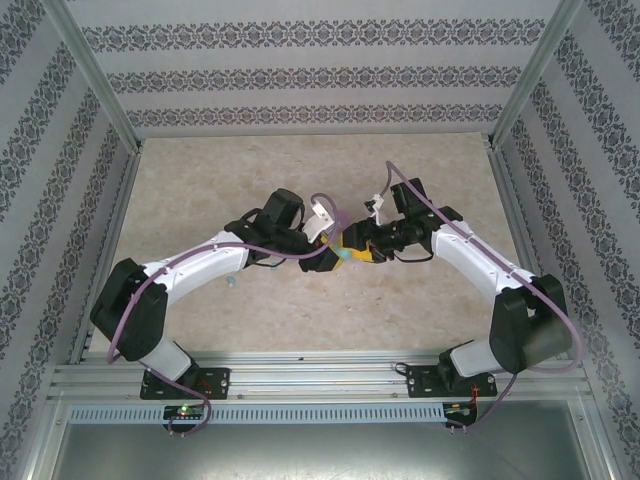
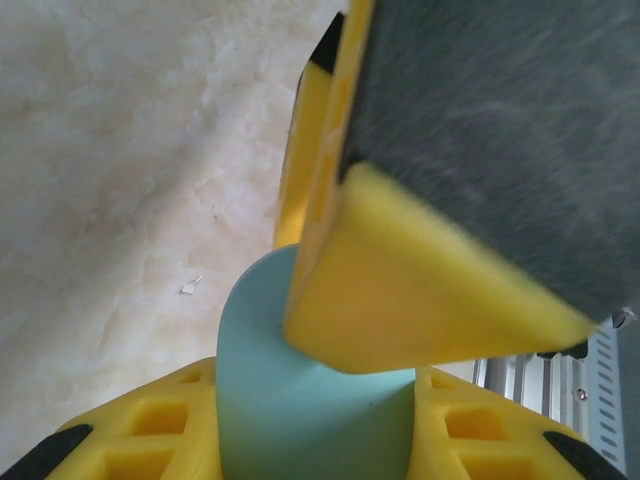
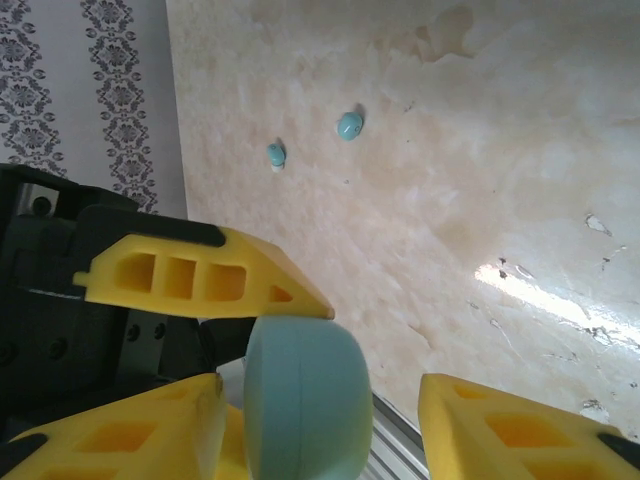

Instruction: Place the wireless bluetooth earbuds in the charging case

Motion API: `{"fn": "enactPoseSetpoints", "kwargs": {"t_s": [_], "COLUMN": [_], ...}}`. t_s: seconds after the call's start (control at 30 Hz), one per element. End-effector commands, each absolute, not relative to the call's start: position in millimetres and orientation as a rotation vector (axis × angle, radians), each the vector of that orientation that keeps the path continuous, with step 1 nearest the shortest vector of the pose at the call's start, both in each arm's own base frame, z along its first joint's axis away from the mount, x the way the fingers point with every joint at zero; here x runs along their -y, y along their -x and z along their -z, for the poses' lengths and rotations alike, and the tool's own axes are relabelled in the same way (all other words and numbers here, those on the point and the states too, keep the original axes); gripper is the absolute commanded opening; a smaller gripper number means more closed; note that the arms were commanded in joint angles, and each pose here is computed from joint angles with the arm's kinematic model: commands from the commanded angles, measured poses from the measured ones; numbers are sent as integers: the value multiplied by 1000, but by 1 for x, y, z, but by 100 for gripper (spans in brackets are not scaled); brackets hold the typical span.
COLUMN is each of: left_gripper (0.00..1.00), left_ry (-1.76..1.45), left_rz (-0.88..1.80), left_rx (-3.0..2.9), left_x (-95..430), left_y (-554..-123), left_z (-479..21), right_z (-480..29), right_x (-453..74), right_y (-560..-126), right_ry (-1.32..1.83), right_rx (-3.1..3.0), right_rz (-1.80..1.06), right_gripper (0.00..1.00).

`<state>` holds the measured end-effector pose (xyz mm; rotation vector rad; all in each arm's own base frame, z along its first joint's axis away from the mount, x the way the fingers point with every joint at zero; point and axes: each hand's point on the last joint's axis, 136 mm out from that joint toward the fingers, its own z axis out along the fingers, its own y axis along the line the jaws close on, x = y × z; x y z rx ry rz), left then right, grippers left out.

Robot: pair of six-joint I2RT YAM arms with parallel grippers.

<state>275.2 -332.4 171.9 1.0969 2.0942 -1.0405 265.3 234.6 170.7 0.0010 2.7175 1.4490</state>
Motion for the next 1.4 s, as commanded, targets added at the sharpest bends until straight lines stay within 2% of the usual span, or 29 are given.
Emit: {"fn": "enactPoseSetpoints", "kwargs": {"t_s": [0.0, 0.17, 0.27, 0.4, 0.57, 0.8, 1.1, 1.37], "left_gripper": [29, 30, 36, 49, 72, 83, 84, 75], "left_ry": [-1093, -1101, -1080, -1011, -871, -819, -822, -826], "left_rz": [1081, 1070, 1052, 969, 938, 1041, 1161, 1206], "left_rx": [-1951, -1915, -1900, -1883, -1806, -1517, -1436, -1429], "left_x": [337, 337, 333, 318, 290, 265, 274, 283], "left_y": [-281, -282, -286, -299, -313, -297, -292, -303], "left_z": [-214, -223, -229, -240, -271, -308, -310, -310], "right_z": [-182, -189, -195, -211, -230, -262, -300, -315], "right_x": [-245, -250, -251, -250, -247, -254, -266, -272], "right_y": [-267, -270, -273, -279, -288, -297, -298, -291], "right_ry": [50, 34, -8, -80, -189, -267, -279, -255], "right_rx": [-2690, -2665, -2643, -2584, -2522, -2414, -2315, -2302], "right_rz": [-1510, -1557, -1587, -1636, -1668, -1765, -1903, -1938], "right_gripper": [50, 30, 20, 16, 14, 13, 13, 13]}}
